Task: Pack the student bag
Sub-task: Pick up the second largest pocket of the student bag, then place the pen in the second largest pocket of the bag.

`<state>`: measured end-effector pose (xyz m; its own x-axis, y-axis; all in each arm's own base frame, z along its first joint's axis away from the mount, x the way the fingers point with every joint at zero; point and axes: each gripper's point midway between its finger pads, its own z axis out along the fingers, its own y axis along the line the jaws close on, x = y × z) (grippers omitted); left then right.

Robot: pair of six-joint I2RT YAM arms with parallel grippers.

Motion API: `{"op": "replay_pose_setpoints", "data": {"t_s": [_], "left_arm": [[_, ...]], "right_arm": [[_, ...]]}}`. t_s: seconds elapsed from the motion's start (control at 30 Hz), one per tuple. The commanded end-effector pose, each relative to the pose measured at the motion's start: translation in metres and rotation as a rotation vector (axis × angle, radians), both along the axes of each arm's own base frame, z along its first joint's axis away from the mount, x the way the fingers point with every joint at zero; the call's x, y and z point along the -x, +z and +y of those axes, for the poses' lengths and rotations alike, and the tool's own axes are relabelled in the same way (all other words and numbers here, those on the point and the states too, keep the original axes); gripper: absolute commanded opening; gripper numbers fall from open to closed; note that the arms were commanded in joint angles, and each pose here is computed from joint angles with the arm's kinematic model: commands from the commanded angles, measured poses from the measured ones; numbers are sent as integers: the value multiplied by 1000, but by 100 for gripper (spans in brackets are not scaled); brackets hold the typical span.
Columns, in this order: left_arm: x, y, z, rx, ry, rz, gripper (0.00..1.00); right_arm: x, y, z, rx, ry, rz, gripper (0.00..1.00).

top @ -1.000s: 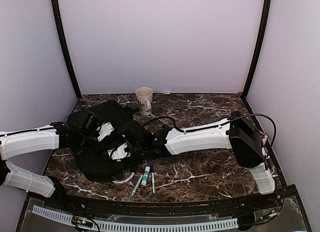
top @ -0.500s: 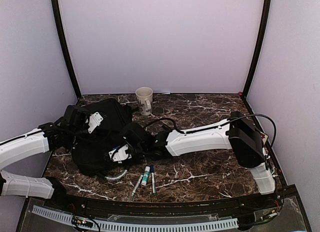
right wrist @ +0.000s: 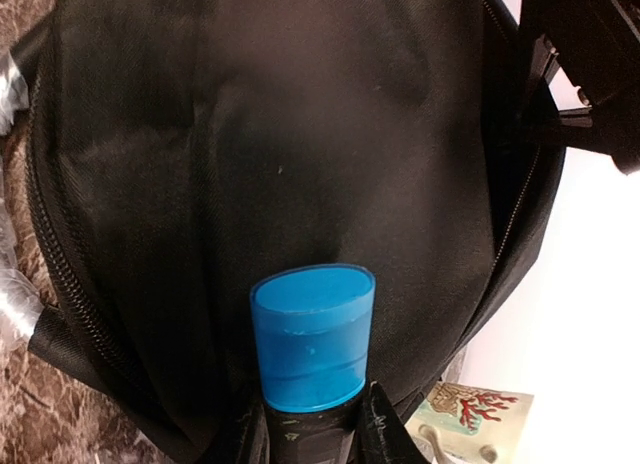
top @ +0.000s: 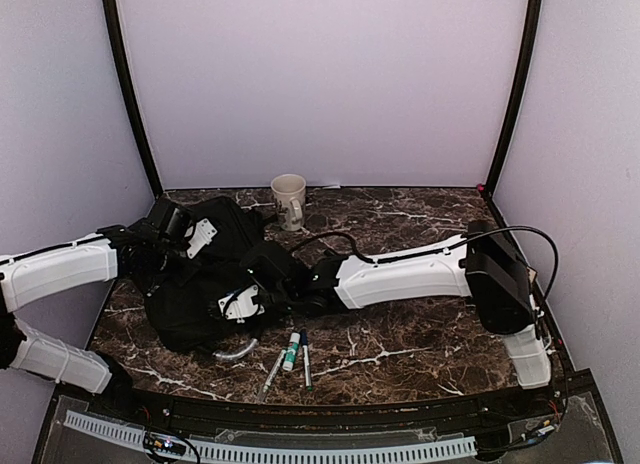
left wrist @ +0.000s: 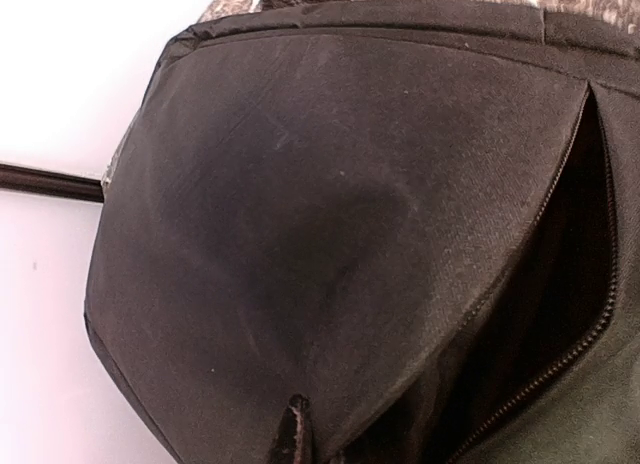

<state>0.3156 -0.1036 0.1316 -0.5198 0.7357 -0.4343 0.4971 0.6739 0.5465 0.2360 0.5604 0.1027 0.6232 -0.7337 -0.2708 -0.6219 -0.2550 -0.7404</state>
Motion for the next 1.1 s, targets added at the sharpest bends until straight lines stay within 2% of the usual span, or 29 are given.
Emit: {"op": "replay_pose_setpoints", "data": {"t_s": [0.0,0.1,0.27,0.47,0.73,0.87,1.07], "left_arm": [[4,59,-34,298,-73,-105,0],[15,82,-51,431,-136,-122,0],[20,86,-63,506,-180,-113,0],[14,80,-64,547,-178,-141,0],[12,95,-63,662,-215,-150,0],[17,100,-70,738,-262,-124,0],[19,99,-71,770,-272,-116,0]], "right_arm": [[8,64,-2,-105,-10,21,0],[15,88,-1,-135,-11,90,0],[20,105,10,-146,14,119,0],[9,76,25,-75,44,-18,0],[-3,41,32,-39,34,-117,0],[-25,41,43,-92,-19,-250,0],[-59,42,65,-185,-71,-380,0]]}}
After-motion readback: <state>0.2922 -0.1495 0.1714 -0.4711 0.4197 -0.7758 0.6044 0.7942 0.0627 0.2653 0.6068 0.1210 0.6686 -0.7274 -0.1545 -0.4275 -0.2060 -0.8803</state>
